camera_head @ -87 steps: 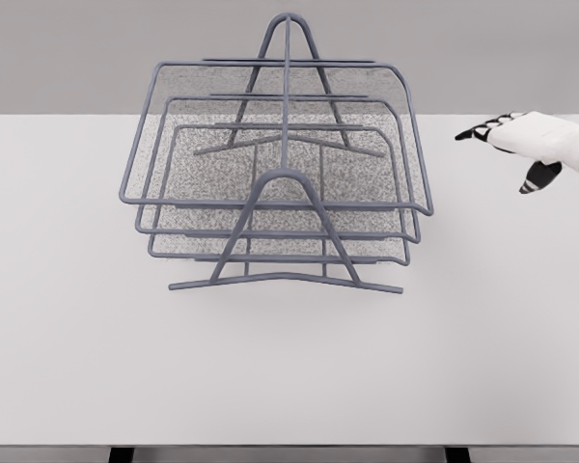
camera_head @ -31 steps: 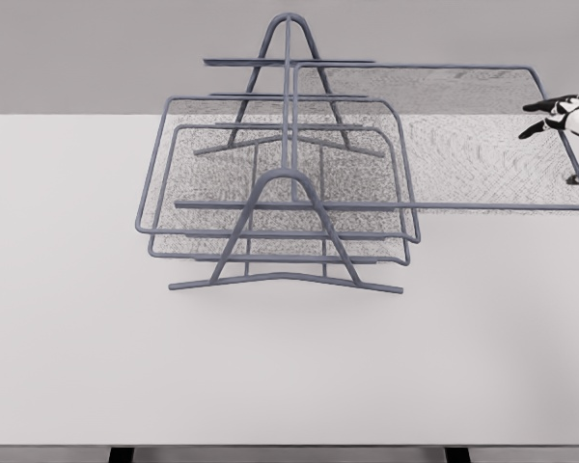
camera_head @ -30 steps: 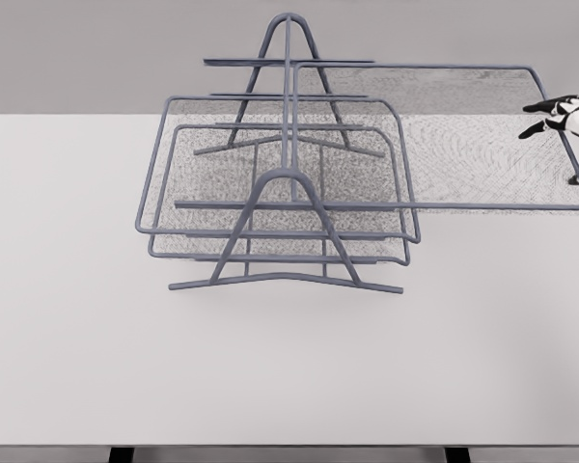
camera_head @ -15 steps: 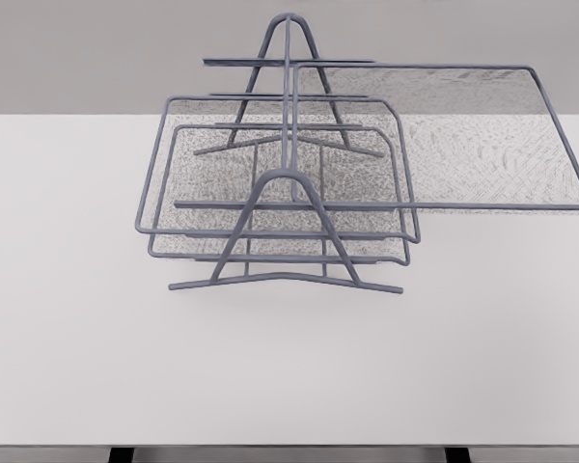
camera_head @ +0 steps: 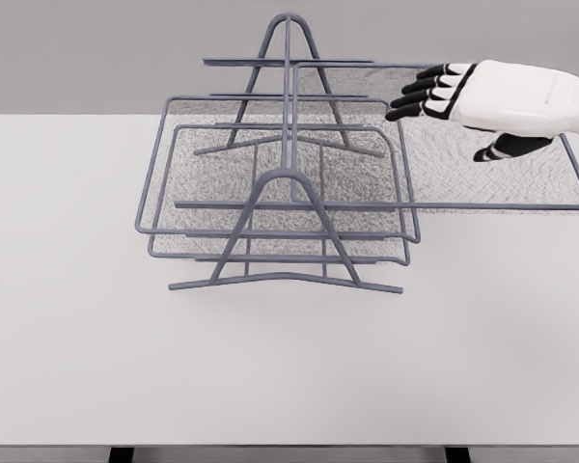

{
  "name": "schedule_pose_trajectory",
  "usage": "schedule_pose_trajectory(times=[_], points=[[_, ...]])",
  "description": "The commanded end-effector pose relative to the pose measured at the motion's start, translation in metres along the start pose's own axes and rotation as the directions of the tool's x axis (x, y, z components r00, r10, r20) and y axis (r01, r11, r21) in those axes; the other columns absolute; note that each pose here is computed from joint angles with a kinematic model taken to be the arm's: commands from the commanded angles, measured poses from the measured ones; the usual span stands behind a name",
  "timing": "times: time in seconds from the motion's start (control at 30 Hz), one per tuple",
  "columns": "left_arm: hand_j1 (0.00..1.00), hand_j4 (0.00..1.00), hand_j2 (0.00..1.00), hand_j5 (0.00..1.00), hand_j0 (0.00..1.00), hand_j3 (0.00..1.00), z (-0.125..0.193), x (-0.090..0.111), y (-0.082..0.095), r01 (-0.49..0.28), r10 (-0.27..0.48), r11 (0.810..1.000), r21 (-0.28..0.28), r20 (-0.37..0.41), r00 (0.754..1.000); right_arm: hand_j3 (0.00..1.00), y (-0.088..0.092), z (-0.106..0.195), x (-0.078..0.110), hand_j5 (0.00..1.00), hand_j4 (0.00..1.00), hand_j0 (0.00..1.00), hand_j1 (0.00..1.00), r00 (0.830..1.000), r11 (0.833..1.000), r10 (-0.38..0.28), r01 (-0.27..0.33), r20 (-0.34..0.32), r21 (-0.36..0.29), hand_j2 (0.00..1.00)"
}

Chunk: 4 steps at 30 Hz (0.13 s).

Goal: Pull out the upper folder box with right arm

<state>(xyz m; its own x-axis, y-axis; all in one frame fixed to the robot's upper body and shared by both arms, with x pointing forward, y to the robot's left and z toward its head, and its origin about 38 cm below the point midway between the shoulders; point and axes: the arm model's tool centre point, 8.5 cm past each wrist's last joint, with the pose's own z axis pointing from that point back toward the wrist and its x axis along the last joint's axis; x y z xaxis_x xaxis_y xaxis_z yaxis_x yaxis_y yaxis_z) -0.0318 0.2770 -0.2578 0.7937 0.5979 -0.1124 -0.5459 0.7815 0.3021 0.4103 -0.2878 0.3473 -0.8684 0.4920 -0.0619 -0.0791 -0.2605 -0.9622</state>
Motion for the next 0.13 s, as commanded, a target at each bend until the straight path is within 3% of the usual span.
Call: schedule_pose_trajectory(times=[0.0, 0.1], points=[[1.0, 1.0, 1.0, 1.0, 1.0, 1.0, -0.0003, -0.001, 0.0008, 0.002, -0.002, 1.0, 0.001, -0.002, 1.0, 1.0, 0.0011, -0.0011, 0.0031, 1.0, 1.0, 1.0, 1.0, 1.0, 1.0, 0.001, -0.001, 0.018, -0.001, 1.0], [1.0, 1.0, 1.0, 1.0, 1.0, 1.0, -0.0004, -0.0019, 0.0015, 0.0, 0.0, 1.0, 0.003, -0.004, 1.0, 1.0, 0.0014, 0.0006, 0.0026, 1.0, 1.0, 1.0, 1.0, 1.0, 1.0, 0.002, -0.002, 0.015, 0.001, 1.0]])
